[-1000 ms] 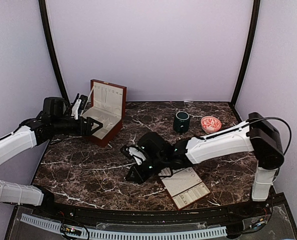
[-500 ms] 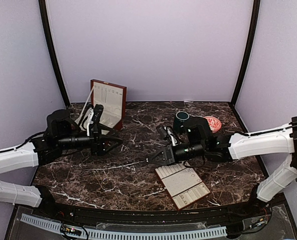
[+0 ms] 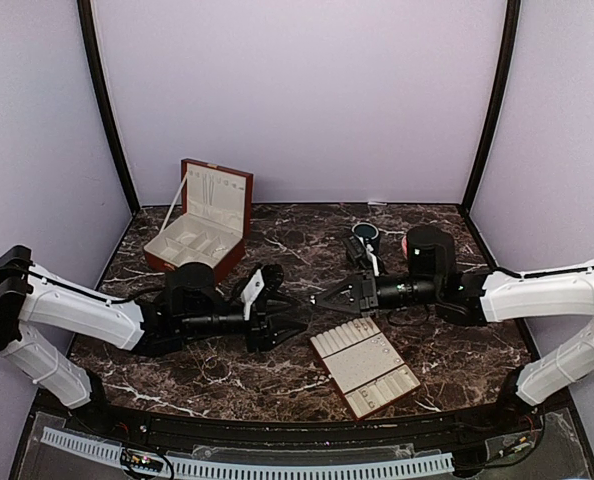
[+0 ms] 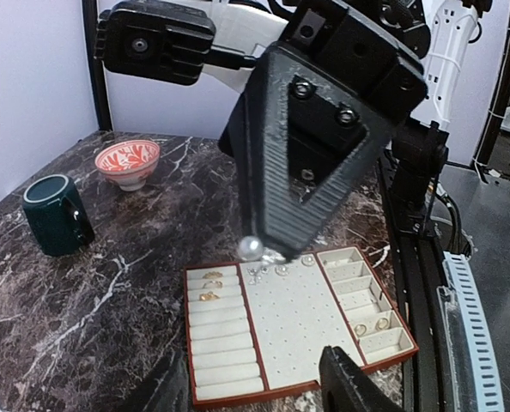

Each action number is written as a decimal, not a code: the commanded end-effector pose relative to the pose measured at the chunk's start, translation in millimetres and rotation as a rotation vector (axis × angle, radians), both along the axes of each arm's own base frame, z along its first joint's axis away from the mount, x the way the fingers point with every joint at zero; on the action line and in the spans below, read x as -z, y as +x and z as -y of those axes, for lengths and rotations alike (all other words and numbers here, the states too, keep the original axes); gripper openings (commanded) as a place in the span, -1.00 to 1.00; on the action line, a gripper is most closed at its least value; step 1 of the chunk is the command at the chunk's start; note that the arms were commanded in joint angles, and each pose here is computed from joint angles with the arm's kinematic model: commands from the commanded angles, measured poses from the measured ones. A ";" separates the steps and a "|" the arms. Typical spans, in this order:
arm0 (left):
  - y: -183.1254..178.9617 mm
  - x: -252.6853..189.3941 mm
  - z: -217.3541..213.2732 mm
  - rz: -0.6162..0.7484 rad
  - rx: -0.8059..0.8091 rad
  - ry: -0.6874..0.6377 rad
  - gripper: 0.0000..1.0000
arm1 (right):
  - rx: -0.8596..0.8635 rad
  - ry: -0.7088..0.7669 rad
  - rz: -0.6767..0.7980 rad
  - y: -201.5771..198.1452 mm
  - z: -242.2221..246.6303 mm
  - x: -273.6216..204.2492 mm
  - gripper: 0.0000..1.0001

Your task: Organize the mixed jewelry

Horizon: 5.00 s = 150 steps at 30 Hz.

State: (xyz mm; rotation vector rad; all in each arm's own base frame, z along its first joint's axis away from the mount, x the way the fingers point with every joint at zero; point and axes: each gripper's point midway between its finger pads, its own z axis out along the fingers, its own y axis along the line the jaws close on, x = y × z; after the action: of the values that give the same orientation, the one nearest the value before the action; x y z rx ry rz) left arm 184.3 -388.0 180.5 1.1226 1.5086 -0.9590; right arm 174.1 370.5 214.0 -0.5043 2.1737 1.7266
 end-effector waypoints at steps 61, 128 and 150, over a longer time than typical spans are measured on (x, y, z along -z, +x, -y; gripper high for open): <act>21.6 30.6 25.4 -0.035 -0.074 0.343 -1.00 | 0.157 -0.387 0.124 29.0 7.1 34.2 -0.30; 65.3 -22.7 -68.9 -0.420 -0.230 0.196 0.26 | 0.366 -0.668 0.222 51.4 92.2 112.4 -1.00; 146.6 -40.1 -183.4 -0.435 -0.538 0.096 0.27 | 0.416 -0.747 0.242 40.6 127.4 153.2 -1.00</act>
State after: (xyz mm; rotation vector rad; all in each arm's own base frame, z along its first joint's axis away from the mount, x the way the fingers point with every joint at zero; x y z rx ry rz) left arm 337.2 -206.4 217.4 0.5119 2.1017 -0.7719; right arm 208.5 242.4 56.2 -0.3726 2.5046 0.5758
